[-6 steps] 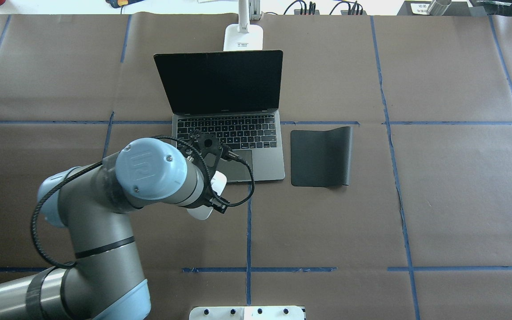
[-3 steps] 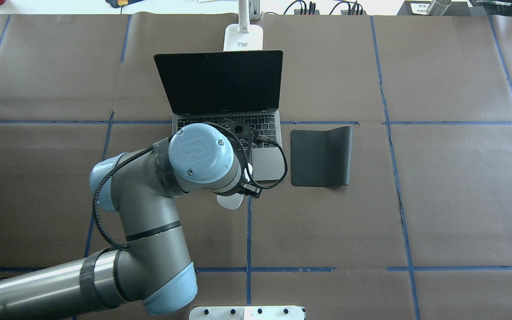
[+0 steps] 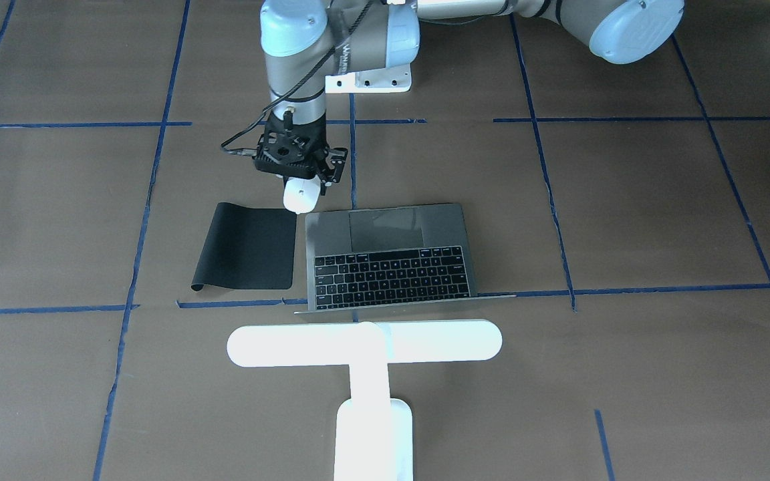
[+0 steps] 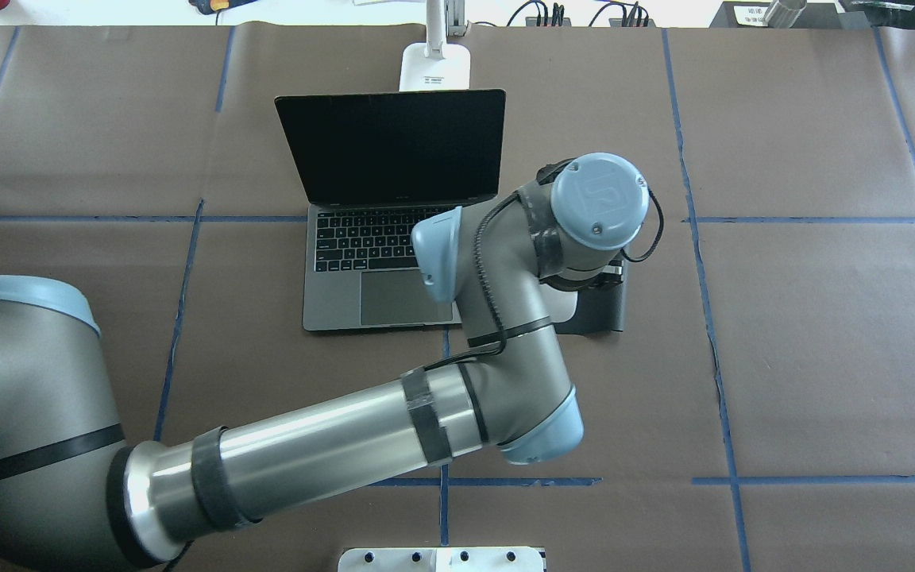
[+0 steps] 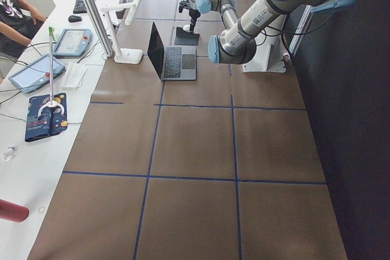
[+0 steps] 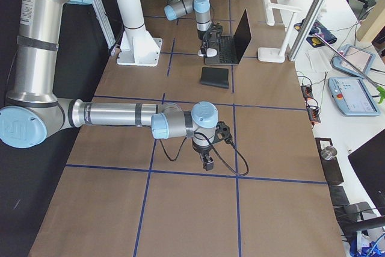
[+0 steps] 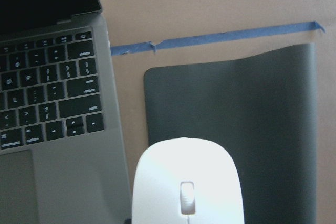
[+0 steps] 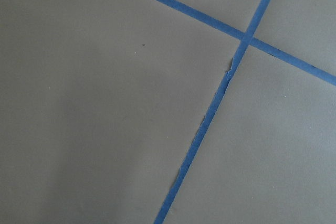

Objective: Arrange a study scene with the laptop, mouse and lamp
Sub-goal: 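Carry the white mouse with the left gripper onto the mouse pad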

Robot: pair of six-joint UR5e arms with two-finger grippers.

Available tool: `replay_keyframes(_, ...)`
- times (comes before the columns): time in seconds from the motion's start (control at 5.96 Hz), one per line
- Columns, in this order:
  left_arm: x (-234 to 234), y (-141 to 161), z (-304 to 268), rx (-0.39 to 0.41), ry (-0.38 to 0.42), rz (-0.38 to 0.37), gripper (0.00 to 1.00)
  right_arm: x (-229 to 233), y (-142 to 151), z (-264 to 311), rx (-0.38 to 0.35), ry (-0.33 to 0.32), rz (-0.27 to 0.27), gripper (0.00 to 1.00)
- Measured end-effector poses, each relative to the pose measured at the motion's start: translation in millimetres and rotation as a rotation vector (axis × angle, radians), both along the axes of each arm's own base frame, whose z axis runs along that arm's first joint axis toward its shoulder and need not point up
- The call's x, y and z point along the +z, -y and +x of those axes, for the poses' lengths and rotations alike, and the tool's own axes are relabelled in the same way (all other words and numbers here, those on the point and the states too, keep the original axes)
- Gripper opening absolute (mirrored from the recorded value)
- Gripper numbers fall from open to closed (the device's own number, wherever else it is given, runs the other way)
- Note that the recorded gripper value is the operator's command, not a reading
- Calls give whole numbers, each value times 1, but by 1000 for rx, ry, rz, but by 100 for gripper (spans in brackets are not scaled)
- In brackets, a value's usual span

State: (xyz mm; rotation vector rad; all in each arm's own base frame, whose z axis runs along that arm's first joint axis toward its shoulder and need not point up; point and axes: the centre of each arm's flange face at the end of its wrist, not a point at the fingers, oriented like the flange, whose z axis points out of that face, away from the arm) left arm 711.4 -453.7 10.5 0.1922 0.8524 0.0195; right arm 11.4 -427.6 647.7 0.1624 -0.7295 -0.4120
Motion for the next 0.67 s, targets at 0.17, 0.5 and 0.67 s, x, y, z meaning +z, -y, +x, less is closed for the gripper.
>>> replay_keyframes(0.17, -16, 11, 15, -21, -3, -18, 28, 5, 0, 0, -1, -1, -8, 100)
replay_keyframes(0.5, -26, 30, 32, -56, -11, -40, 77, 12, 1, 0, -2, -2, -19, 100)
replay_keyframes(0.67, -22, 38, 40, -67, -11, -41, 100, 12, 1, 0, -2, -2, -20, 100)
